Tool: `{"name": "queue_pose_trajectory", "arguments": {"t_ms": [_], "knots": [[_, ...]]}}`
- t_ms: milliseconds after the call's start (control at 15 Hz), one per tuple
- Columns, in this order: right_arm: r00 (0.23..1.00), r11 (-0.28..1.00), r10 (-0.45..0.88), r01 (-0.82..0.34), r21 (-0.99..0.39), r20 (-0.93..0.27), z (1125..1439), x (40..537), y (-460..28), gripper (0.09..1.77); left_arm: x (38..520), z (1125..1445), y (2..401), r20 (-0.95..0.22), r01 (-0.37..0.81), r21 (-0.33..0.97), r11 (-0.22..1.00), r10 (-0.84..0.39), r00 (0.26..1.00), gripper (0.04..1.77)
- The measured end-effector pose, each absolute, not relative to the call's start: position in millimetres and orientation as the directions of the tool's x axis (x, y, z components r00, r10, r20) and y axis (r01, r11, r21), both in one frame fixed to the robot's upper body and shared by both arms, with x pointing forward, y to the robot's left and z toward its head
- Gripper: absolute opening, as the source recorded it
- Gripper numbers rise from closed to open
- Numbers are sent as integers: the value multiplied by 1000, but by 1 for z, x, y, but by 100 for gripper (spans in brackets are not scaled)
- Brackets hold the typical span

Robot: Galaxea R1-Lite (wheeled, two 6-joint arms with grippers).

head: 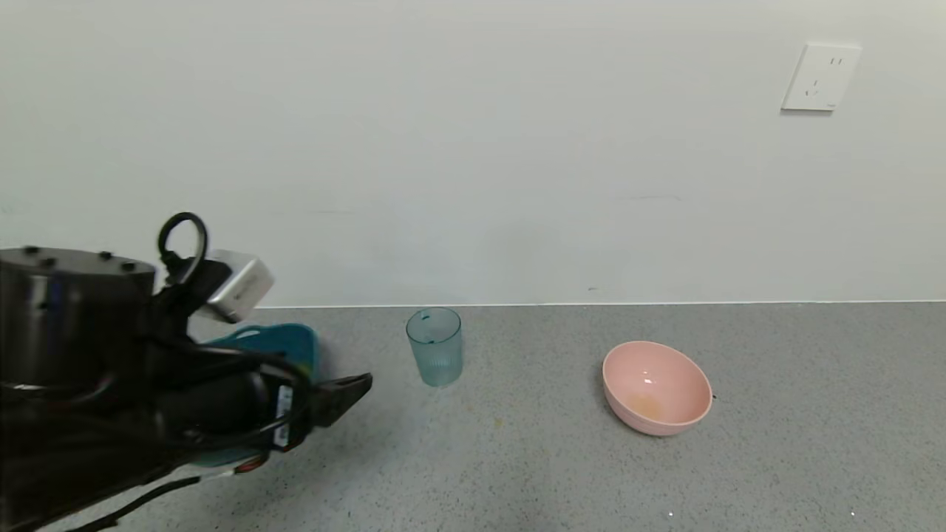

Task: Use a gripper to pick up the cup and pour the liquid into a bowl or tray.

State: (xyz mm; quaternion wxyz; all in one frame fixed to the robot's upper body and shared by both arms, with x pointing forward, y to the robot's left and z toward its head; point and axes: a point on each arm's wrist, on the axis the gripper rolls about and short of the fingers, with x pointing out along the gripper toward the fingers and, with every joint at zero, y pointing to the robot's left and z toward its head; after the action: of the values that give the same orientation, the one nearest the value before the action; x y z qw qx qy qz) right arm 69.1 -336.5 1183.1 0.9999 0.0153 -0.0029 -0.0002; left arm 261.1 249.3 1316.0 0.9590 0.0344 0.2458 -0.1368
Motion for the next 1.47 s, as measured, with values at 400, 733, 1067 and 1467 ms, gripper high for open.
{"name": "queue_pose_trajectory", "arguments": {"t_ms": [400,733,1067,1467], "knots": [[1000,1000,0,0,31,5,1183,69,-336,171,151,1342,311,-378,230,-27,973,-223,899,171],[1000,1000,0,0,31,5,1183,69,-336,171,83,1338,340,-240,49,-49,998,-59,969,171],[1000,1000,0,0,30,5,1183,69,-336,171,46,1323,340,-134,-91,19,996,93,987,172],[1000,1000,0,0,31,5,1183,69,-336,171,15,1293,337,4,-127,-1,992,127,992,172]]}}
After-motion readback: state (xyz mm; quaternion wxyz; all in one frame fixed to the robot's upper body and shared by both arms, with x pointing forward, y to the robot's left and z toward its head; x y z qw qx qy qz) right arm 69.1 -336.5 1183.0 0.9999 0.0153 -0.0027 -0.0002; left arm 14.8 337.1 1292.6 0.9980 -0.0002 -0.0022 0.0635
